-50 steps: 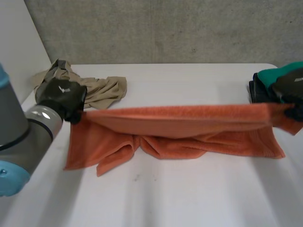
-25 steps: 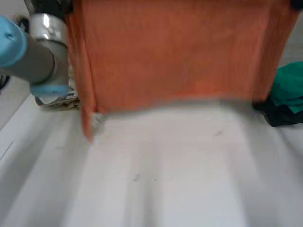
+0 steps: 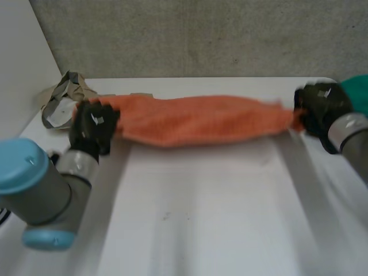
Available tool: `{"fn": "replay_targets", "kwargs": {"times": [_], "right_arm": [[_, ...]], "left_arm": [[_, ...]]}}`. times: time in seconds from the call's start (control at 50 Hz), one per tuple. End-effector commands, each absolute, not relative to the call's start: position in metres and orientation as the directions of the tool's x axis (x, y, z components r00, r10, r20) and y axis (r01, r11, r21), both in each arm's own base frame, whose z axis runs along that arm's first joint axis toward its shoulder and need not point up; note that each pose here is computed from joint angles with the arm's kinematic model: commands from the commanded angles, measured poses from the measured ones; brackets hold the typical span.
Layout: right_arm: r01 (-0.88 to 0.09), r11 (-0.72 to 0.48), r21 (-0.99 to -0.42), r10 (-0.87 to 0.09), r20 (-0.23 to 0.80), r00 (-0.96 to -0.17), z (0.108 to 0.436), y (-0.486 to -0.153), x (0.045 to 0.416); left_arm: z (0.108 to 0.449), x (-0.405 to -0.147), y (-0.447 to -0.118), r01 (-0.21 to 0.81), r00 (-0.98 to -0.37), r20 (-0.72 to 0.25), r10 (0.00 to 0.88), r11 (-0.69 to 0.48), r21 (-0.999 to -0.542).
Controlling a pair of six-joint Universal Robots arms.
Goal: Fold the laundry.
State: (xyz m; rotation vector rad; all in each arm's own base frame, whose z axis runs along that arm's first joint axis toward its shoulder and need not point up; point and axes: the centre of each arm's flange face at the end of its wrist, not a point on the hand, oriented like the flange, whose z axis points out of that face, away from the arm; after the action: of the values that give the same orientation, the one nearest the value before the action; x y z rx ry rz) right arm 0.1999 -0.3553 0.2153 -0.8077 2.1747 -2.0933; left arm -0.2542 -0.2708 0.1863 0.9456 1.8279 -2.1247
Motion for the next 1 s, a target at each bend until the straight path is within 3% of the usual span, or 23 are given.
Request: {"fn": "replay_targets", "kwargs": {"times": [0.02, 0.24, 0.32, 0.42, 0.5, 0.78, 1.0], "right_arm": [[-0.478, 0.06, -0.876, -0.434, 0.408, -0.803, 0.168, -0.334, 0.197], [-0.471, 0.099, -0.877, -0.409, 0.395, -0.822, 0.165, -0.344, 0.171], [-0.463, 0.106, -0.88, -0.409, 0.386, -0.827, 0.164, -0.345, 0.167], [-0.463, 0.108, -0.88, -0.414, 0.383, -0.826, 0.163, -0.344, 0.167], [-0.464, 0.109, -0.879, -0.418, 0.383, -0.824, 0.162, -0.343, 0.168], [-0.466, 0.122, -0.877, -0.424, 0.378, -0.823, 0.158, -0.341, 0.168], [-0.47, 0.127, -0.874, -0.429, 0.378, -0.82, 0.154, -0.34, 0.168]], "left_arm": [[0.135, -0.253, -0.259, 0.572, -0.74, -0.57, 0.357, -0.109, -0.813], [0.157, -0.237, -0.275, 0.536, -0.741, -0.552, 0.382, -0.158, -0.829], [0.156, -0.222, -0.277, 0.518, -0.751, -0.496, 0.436, -0.077, -0.852], [0.146, -0.2, -0.281, 0.442, -0.789, -0.345, 0.508, 0.079, -0.894], [0.143, -0.196, -0.283, 0.411, -0.795, -0.299, 0.527, 0.107, -0.905], [0.127, -0.191, -0.281, 0.429, -0.797, -0.288, 0.531, 0.16, -0.889], [0.125, -0.173, -0.293, 0.444, -0.813, -0.318, 0.487, 0.166, -0.881]]}}
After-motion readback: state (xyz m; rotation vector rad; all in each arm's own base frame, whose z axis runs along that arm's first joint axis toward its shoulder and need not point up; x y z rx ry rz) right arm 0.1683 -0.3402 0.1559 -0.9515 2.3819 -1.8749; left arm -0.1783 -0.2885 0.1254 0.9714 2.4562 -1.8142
